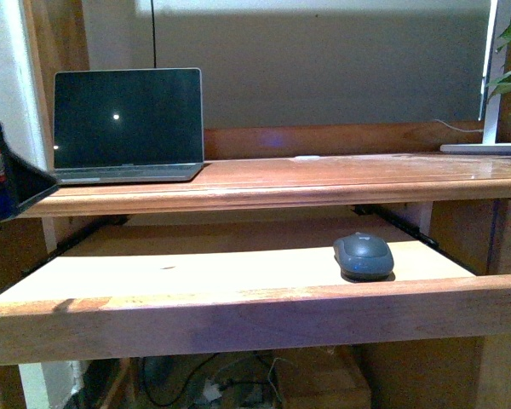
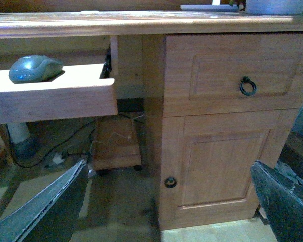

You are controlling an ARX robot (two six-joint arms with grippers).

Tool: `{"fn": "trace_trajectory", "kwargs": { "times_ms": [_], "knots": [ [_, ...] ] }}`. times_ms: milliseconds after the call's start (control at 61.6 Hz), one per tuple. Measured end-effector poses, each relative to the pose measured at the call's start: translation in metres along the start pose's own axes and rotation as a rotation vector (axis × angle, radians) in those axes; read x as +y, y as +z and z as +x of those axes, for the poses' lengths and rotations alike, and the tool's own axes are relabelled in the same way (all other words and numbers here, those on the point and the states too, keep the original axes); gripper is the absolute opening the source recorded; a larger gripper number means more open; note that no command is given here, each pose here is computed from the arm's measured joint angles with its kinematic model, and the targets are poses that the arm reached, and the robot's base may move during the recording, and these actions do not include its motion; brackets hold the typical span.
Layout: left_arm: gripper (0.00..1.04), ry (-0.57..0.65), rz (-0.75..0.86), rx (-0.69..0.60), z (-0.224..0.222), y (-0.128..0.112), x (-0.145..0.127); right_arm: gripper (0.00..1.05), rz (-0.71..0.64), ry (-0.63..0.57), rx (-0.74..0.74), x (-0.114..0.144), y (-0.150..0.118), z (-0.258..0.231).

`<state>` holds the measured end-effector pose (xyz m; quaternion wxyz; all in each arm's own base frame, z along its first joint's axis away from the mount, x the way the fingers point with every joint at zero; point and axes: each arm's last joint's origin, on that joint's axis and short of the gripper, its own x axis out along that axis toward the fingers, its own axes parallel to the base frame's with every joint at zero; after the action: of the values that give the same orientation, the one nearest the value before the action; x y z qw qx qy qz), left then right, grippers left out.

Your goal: Place mouse

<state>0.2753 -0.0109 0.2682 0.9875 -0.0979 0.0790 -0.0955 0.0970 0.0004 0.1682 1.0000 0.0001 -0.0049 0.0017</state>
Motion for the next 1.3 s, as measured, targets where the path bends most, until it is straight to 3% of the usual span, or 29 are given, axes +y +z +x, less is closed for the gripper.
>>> {"fn": "trace_trajectory", "kwargs": {
  "times_ms": [146, 373, 487, 714, 893, 1298],
  "knots": [
    [0.97, 0.078, -0.024, -0.032, -0.041, -0.011, -0.003, 0.97, 0.000, 0.000, 0.000, 0.000, 0.000, 0.000],
    [0.97, 0.096, -0.081, -0.001, -0.088, -0.040, -0.010, 0.97, 0.000, 0.000, 0.000, 0.000, 0.000, 0.000],
    [0.77, 0.173, 0.073, -0.141, -0.112, -0.057, -0.004, 0.97, 0.000, 0.000, 0.000, 0.000, 0.000, 0.000],
    [0.35, 0.187, 0.173, -0.158, -0.144, -0.103, 0.000, 0.97, 0.000, 0.000, 0.000, 0.000, 0.000, 0.000],
    [0.03, 0.188, 0.181, -0.155, -0.146, -0.116, 0.001, 0.97, 0.000, 0.000, 0.000, 0.000, 0.000, 0.000],
    [0.03, 0.188, 0.186, -0.155, -0.159, -0.128, 0.001, 0.97, 0.000, 0.000, 0.000, 0.000, 0.000, 0.000]
  ]
}}
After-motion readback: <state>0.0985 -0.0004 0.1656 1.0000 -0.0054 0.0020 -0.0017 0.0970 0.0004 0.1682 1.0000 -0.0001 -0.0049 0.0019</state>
